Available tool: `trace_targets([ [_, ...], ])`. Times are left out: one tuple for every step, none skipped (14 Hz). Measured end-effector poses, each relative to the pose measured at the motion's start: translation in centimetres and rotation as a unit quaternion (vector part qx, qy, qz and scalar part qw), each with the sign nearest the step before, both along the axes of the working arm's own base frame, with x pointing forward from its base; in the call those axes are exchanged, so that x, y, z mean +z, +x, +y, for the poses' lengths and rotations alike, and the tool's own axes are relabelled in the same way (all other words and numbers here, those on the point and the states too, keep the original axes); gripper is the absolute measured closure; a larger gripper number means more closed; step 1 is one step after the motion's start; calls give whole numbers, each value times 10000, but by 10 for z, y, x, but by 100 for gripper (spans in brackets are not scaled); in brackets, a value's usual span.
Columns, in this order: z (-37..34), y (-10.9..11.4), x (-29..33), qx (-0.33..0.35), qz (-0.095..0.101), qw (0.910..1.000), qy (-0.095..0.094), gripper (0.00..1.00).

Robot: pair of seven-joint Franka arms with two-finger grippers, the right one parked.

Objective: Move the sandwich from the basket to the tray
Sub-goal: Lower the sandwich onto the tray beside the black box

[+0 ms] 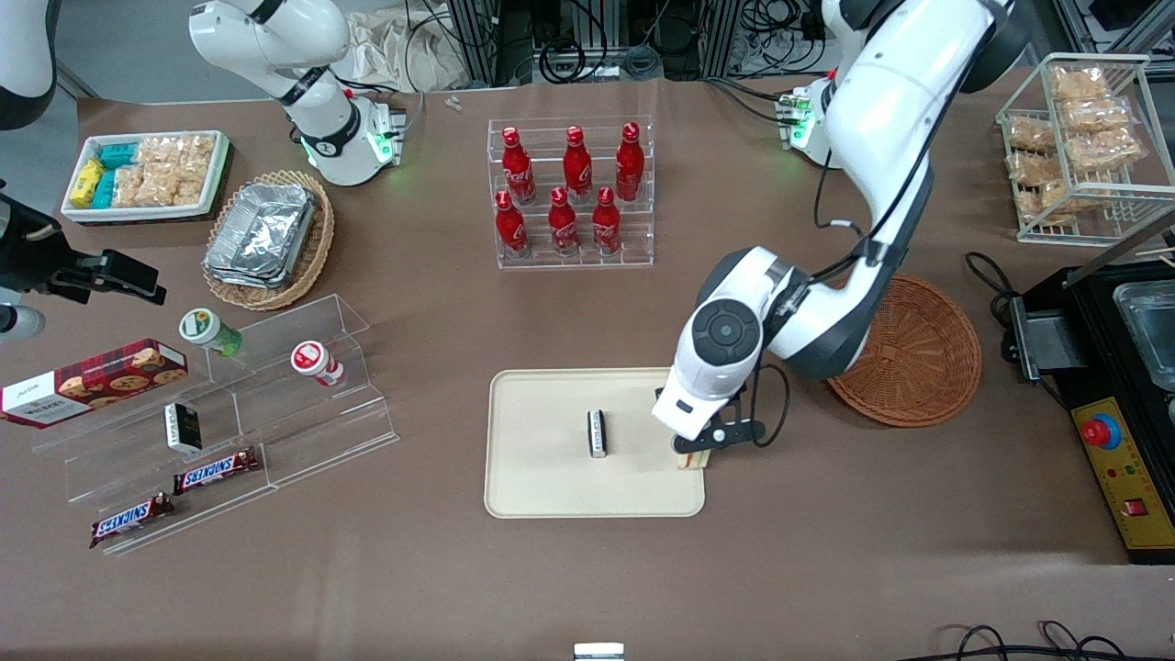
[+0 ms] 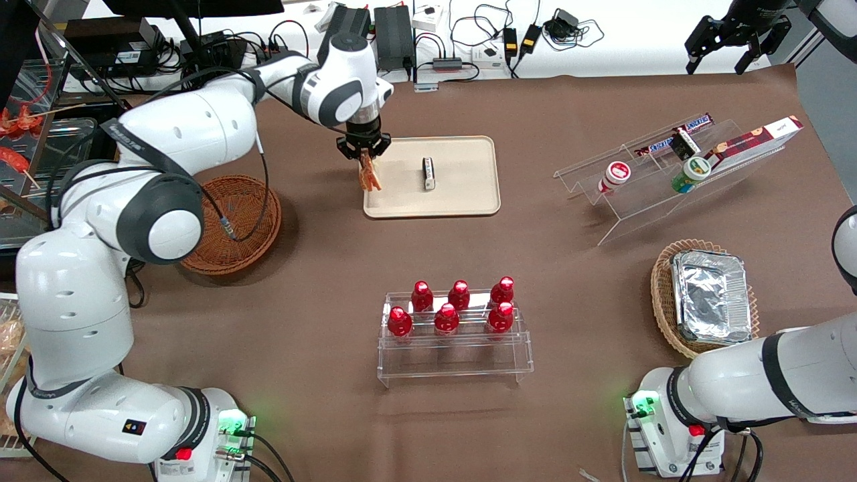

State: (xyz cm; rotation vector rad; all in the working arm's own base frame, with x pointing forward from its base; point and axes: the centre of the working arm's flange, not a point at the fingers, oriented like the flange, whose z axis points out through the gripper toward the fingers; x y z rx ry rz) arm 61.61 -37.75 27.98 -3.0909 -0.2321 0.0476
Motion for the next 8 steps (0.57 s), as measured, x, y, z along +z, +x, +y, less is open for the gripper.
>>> trace_targets([
  [-5,-2,-16,-34,1,10000,47,81],
  [-9,-5,-28,-36,11,10000,80,81],
  [-12,-6,-34,-36,18,9999,95,81],
  [-13,-6,-36,-36,15,9999,103,81],
  [-14,-6,-35,-31,0,9999,101,81],
  [-14,-5,-35,-4,-16,10000,92,82],
  [-14,-4,-35,41,-37,10000,76,84],
  [-15,-4,-36,81,-55,9999,60,83],
])
